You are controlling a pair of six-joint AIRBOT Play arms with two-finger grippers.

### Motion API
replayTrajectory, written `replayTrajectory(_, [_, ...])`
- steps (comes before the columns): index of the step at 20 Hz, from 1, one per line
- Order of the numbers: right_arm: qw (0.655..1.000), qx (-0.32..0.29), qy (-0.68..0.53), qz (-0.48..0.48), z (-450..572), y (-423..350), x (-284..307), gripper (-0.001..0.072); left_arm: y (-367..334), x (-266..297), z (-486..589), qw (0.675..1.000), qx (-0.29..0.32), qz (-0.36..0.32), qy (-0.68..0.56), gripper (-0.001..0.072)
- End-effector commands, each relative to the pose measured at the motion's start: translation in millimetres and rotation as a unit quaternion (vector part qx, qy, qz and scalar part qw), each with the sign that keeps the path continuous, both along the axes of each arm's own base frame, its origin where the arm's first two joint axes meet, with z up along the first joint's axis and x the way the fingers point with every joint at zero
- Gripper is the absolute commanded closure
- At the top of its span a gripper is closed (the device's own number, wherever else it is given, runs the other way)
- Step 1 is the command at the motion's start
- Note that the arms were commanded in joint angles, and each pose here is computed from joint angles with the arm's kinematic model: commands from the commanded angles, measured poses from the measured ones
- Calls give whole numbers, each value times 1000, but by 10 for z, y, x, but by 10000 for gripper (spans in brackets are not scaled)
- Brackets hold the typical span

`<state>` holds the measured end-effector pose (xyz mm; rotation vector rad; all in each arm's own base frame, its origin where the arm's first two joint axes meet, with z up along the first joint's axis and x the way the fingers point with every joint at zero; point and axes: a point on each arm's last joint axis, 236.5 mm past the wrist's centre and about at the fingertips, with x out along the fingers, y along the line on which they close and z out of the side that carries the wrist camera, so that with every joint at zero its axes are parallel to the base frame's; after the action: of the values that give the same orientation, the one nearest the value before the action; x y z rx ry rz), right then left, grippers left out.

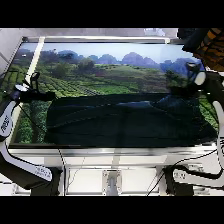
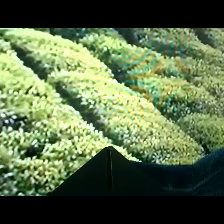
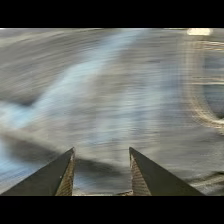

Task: Fold the clothes and pants, and hang the long-sleeved shirts on hangers.

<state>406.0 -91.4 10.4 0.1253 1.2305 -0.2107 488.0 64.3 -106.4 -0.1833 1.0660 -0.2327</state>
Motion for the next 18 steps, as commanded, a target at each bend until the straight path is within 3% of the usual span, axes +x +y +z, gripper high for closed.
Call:
replayTrajectory(1, [996, -5, -28, -90, 21, -723, -81, 296, -46, 60, 78, 1000, -5, 4, -9, 687])
replayTrajectory(2, [993, -6, -34, -110, 0, -891, -102, 237, -10, 97, 156, 1000, -6, 13, -16, 687])
replayTrajectory(8, [983, 10, 2, -184, -615, -1440, -244, 237, 49, 244, 464, 998, -17, 48, -39, 687])
replayTrajectory(15, [979, 6, -36, -202, -867, -1719, 144, 237, 56, 114, 404, 999, -22, 42, -11, 681])
replayTrajectory(17, [978, 1, -49, -202, -787, -1792, 254, 237, 163, 88, 395, 996, -35, 78, 0, 427])
replayTrajectory(18, [978, 0, -52, -202, -764, -1816, 292, 237, 177, 51, 385, 996, -41, 81, 8, 427])
